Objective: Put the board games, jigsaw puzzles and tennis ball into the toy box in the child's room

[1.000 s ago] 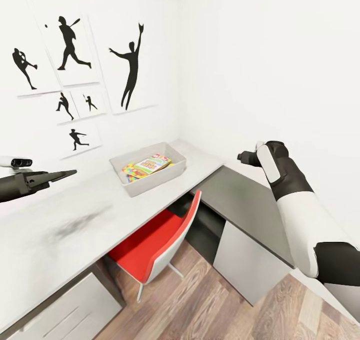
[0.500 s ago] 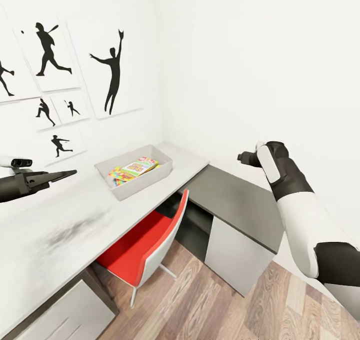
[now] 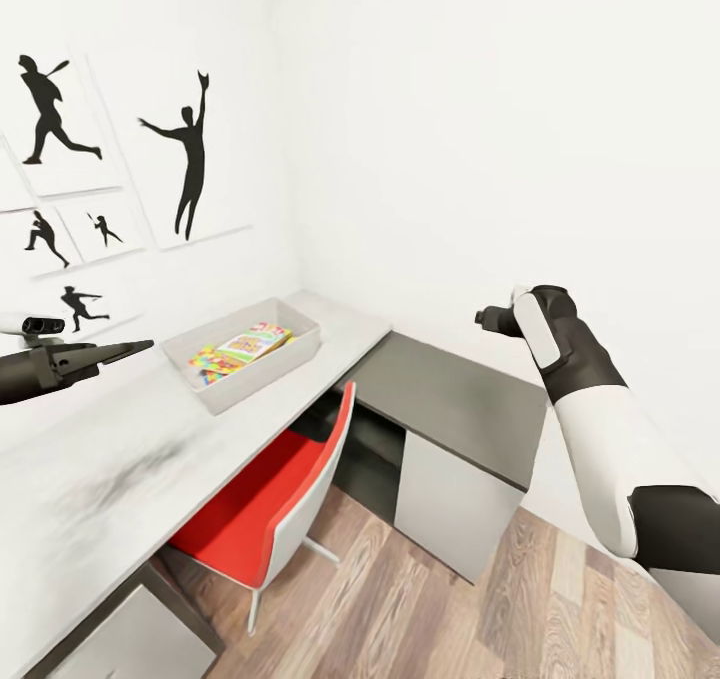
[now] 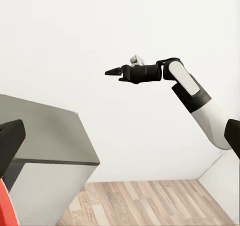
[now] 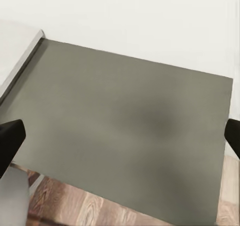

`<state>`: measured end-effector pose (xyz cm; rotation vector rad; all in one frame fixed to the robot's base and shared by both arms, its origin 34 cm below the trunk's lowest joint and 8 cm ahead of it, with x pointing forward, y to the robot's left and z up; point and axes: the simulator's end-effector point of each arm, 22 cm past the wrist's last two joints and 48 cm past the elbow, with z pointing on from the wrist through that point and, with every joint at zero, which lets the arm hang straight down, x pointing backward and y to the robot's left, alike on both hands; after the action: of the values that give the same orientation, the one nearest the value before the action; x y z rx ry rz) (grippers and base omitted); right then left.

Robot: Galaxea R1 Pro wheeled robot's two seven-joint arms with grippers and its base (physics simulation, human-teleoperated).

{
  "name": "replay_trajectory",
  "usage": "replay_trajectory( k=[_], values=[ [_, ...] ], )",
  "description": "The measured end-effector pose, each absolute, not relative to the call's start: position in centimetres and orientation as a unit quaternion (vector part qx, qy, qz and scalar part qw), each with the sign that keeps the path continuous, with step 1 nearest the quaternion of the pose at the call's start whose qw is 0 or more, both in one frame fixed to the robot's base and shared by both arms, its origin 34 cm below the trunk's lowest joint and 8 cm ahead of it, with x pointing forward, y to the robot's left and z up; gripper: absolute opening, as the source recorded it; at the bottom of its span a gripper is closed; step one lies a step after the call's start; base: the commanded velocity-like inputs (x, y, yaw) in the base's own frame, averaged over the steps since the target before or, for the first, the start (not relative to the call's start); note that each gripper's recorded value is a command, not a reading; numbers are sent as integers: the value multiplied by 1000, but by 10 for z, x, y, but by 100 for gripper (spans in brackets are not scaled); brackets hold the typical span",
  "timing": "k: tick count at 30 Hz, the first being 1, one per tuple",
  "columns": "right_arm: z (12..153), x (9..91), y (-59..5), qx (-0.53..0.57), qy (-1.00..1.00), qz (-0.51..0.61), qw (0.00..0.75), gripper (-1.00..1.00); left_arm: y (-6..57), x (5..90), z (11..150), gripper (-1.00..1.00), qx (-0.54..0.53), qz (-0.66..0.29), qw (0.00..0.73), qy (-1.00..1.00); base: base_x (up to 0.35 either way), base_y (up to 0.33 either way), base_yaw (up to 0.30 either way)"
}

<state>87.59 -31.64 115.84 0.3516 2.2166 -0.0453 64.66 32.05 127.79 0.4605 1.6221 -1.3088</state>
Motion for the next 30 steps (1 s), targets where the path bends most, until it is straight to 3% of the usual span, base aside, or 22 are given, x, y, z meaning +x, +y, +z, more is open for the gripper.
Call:
replay_trajectory(
  k=[9, 30],
  values=[
    [1166, 874, -316, 142, 887, -17, 439, 100, 320, 644, 1283, 100, 192, -536, 486, 663, -3, 17, -172],
    [1164, 873, -316, 142, 887, -18, 439, 100, 321, 643, 1285, 100, 192, -536, 487, 663, -24, 26, -23]
  ],
)
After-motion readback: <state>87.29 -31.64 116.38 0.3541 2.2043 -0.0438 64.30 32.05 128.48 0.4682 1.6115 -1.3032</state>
